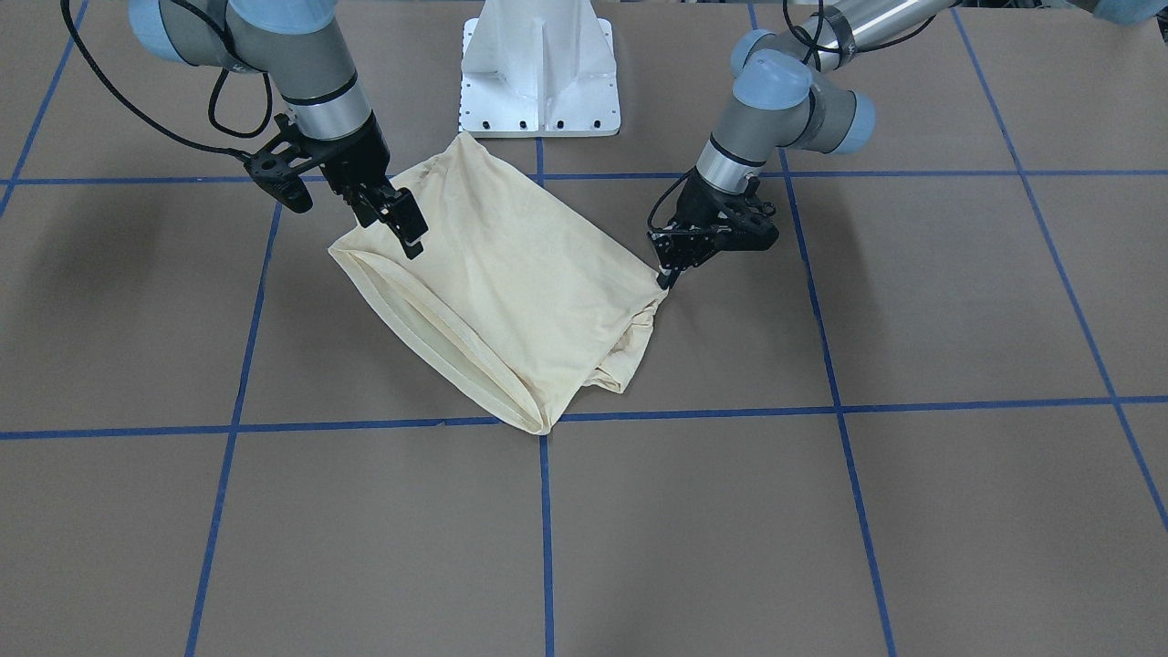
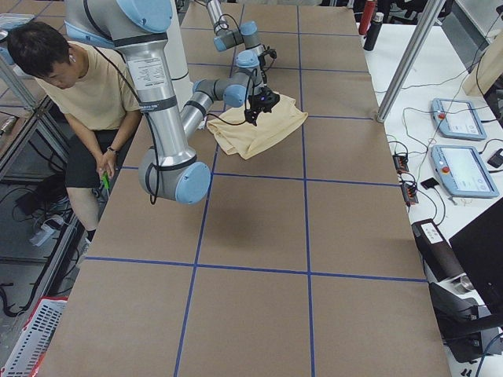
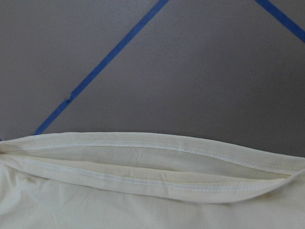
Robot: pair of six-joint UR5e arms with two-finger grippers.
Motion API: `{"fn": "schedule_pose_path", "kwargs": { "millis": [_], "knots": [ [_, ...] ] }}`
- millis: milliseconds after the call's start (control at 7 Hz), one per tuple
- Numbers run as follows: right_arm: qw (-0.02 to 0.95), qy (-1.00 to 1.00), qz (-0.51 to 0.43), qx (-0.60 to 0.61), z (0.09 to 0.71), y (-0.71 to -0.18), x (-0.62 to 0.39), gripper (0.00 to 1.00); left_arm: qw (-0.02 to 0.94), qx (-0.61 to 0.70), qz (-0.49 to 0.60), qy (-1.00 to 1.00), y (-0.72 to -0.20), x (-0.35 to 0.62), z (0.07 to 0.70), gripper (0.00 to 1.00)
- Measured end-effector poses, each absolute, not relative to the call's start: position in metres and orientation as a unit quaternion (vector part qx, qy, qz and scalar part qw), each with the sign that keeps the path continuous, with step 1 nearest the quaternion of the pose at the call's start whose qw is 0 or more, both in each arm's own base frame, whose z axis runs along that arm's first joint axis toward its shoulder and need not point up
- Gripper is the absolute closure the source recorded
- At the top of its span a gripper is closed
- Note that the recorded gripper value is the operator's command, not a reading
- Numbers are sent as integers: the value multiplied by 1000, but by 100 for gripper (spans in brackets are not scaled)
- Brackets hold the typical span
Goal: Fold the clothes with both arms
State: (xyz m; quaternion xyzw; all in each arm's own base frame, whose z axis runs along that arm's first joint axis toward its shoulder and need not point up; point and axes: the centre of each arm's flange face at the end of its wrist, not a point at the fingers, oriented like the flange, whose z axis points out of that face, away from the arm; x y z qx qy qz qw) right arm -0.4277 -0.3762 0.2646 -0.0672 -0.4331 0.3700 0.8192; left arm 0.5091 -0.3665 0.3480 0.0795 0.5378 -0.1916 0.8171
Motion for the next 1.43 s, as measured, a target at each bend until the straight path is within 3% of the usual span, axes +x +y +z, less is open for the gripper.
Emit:
{"fn": "schedule_pose_path", "kwargs": {
  "millis": [429, 857, 1000, 1143, 1429],
  "knots": [
    [817, -435, 372, -65, 262, -380, -425, 0, 810, 127, -189, 540, -408, 471, 334, 100],
    [811, -441, 379, -59, 256, -390, -420, 0, 827, 220, -178, 486, -540, 455, 338, 100],
    [807, -448, 380, -58, 245, -396, -428, 0, 828, 242, -180, 472, -585, 453, 343, 56],
    [801, -455, 385, -62, 231, -402, -441, 0, 829, 258, -180, 463, -615, 447, 353, 38],
    [776, -467, 414, -86, 204, -405, -480, 0, 825, 273, -183, 460, -638, 433, 360, 38]
  ]
}}
